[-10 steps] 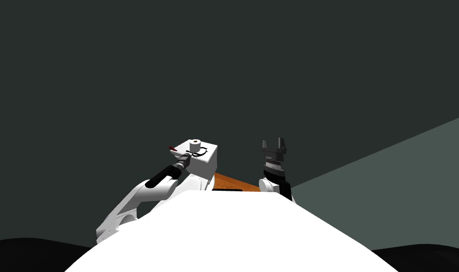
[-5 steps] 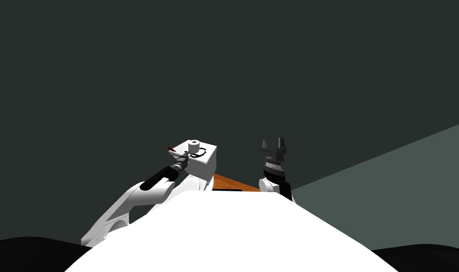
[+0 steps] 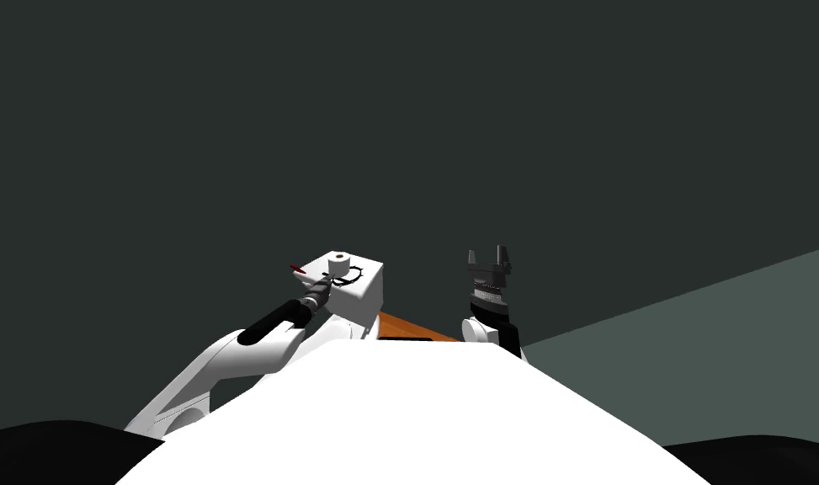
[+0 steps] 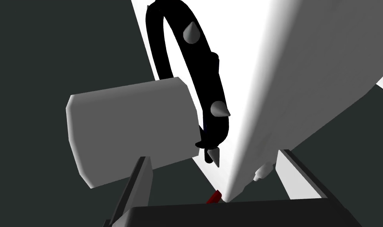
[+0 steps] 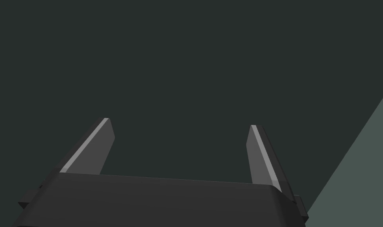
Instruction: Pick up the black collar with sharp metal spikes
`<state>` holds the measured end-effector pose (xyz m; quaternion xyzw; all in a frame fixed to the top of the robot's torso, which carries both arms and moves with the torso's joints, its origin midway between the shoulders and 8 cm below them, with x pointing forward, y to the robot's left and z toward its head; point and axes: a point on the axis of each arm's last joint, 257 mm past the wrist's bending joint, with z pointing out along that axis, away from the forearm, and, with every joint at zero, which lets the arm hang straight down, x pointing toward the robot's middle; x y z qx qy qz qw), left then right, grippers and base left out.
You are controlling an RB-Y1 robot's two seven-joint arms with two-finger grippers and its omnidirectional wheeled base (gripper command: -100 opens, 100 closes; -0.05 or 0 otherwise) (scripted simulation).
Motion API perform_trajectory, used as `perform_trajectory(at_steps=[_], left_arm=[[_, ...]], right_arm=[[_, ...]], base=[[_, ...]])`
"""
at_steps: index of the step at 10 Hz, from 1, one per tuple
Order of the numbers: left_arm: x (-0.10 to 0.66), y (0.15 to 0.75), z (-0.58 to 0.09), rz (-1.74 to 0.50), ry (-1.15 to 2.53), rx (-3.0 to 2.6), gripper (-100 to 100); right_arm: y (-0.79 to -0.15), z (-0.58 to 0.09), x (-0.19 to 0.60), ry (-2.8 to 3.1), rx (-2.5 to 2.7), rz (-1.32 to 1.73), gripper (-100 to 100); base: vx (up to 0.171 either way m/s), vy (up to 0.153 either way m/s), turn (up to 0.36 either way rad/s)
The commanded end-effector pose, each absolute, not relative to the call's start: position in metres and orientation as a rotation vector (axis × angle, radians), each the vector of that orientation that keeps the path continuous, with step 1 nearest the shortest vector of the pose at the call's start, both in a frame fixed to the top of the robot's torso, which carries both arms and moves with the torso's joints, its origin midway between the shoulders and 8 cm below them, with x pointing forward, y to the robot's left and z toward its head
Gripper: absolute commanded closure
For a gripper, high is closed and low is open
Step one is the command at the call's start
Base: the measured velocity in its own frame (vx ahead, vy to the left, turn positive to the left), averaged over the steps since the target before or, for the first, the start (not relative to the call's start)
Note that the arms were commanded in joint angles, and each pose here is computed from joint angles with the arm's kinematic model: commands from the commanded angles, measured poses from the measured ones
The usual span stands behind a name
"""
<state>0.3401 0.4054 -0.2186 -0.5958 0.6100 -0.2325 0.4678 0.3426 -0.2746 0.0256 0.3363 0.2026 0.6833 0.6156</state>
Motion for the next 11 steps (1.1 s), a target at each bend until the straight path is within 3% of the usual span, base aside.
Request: perform_trajectory(at_steps=[1,7,8,9,11], left_arm=[[0.331,0.41,-0.219,-0.536,1.508,-1.473,-100],[0.31,0.421,-0.22,-0.45,1.534,-1.5,-100],[0.309,0.422,-0.221,-0.445,1.536,-1.503,0],[0.312,0.429,-0.225,-0.435,1.52,-1.515,-100],[0.315,0.439,-0.23,-0.423,1.5,-1.531,-100]], right_arm=[[-0.275,0.026,0.343,0.467,0.775,1.574,0],[-0.275,0.026,0.343,0.467,0.775,1.574,0],[-0.275,0.026,0.343,0.467,0.775,1.574,0],[-0.275,0.026,0.343,0.467,0.775,1.574,0],[-0.275,0.026,0.343,0.467,0.775,1.574,0]], base=[[0.069,-0.056,0.024],[0.047,-0.048,0.017],[0.0,0.0,0.0],[-0.003,0.003,-0.129],[-0.01,0.018,-0.129]])
